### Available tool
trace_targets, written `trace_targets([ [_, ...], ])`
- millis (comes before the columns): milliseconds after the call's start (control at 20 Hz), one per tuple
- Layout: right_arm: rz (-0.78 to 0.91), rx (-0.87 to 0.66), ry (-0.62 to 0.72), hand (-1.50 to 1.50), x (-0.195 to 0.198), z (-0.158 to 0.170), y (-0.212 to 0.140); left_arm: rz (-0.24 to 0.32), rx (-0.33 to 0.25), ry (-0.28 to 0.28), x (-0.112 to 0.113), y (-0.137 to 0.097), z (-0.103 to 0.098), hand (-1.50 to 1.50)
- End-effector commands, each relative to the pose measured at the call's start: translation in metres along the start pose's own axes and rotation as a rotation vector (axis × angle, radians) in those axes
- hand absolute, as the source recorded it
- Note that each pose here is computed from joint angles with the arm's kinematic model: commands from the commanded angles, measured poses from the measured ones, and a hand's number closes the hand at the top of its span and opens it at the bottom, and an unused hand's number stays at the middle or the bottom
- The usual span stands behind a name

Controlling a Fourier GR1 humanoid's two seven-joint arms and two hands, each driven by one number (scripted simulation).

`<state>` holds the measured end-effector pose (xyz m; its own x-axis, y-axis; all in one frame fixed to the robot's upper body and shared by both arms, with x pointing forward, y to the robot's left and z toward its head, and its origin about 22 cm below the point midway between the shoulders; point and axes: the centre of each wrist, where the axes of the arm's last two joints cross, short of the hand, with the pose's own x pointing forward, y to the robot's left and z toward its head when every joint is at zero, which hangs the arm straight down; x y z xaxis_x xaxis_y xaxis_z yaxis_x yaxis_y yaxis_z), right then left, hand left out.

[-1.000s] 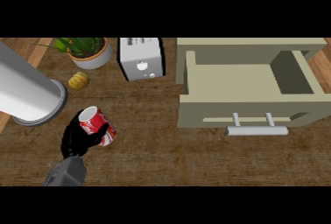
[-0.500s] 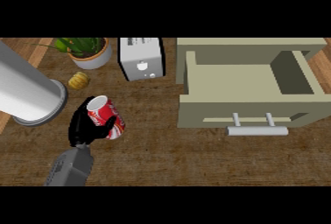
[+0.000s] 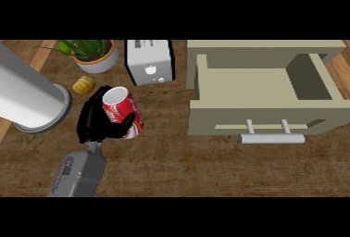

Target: Pick up the can, place it into the drawer and close the drawer

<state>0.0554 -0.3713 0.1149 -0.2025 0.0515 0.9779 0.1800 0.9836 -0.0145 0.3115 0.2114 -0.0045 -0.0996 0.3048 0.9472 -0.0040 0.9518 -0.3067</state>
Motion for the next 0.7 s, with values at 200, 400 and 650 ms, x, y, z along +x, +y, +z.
trace_targets([
  [200, -0.007, -0.012, -0.012, -1.50, 0.012, 0.000, 0.008, -0.046, -0.037, -0.027, 0.070, -0.056, -0.032, 1.50],
  [400, -0.002, -0.011, -0.024, -1.50, 0.000, -0.002, -0.002, -0.081, -0.071, -0.054, 0.068, -0.080, -0.033, 1.50],
  [650, -0.001, -0.006, -0.005, -1.50, 0.004, -0.001, -0.002, -0.094, -0.076, -0.065, 0.104, -0.120, -0.049, 1.50],
])
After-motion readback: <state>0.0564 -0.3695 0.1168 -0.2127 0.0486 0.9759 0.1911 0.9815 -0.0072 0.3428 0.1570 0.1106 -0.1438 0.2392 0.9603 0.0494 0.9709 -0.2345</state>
